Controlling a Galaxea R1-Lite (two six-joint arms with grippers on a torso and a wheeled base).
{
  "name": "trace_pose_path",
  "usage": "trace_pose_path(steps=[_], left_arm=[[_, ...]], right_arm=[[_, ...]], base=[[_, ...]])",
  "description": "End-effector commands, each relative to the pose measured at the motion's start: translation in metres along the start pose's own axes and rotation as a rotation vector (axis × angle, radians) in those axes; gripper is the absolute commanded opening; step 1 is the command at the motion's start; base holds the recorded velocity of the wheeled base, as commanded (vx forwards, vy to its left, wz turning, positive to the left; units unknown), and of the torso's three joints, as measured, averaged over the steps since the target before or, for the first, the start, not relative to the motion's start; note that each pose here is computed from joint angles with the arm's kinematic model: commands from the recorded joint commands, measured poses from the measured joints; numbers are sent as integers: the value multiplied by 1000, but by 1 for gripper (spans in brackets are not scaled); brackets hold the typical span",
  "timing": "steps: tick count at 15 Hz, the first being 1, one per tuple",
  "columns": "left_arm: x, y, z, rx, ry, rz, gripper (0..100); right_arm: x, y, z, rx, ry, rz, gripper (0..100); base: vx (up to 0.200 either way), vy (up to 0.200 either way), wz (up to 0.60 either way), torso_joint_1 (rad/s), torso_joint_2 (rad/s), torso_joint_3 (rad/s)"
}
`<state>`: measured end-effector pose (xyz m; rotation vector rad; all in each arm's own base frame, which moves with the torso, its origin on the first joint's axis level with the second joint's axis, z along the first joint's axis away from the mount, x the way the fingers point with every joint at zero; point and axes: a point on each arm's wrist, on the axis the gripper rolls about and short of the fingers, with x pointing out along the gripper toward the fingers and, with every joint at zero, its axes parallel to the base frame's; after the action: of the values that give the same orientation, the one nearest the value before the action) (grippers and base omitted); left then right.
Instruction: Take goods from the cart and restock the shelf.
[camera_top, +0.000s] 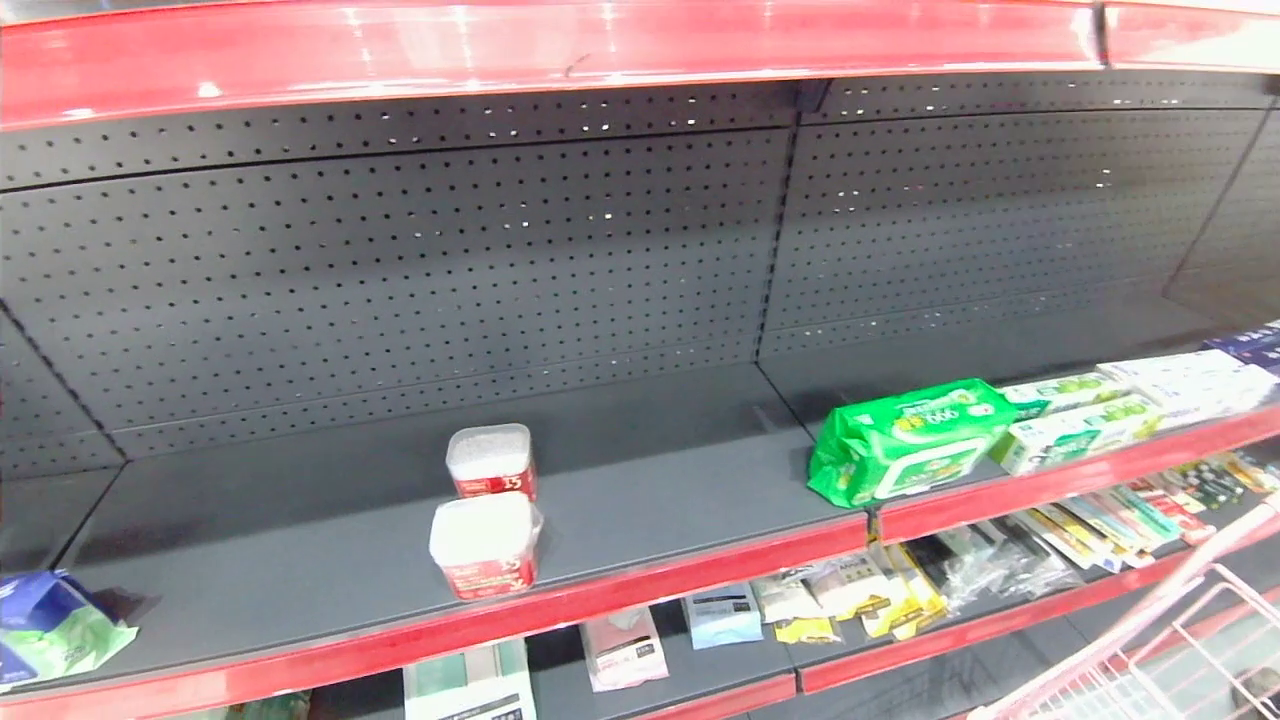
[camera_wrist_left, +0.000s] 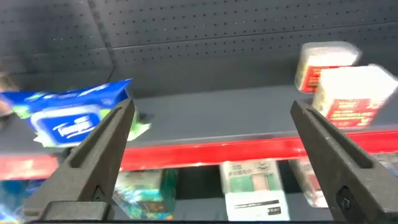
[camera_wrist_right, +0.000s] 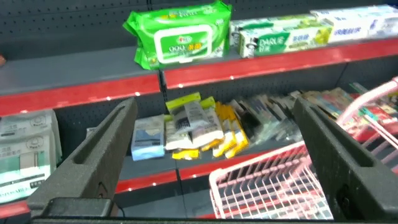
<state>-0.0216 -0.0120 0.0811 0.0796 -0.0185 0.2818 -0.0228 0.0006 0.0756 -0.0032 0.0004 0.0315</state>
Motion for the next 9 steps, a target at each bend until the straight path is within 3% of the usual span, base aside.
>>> trace_pose_path(steps=[1,8,9], left_arm=[[0,0,0,1,4,4,100],[0,0,0,5,4,4,100],[0,0,0,5,4,1,100]], right_arm=[[0,0,0,2,0,-2,100],[0,0,0,-4,0,1,100],[0,0,0,-4,1,1,100]], base=[[0,0,600,7,2,2],[0,0,600,4,1,4],[0,0,0,0,0,0]])
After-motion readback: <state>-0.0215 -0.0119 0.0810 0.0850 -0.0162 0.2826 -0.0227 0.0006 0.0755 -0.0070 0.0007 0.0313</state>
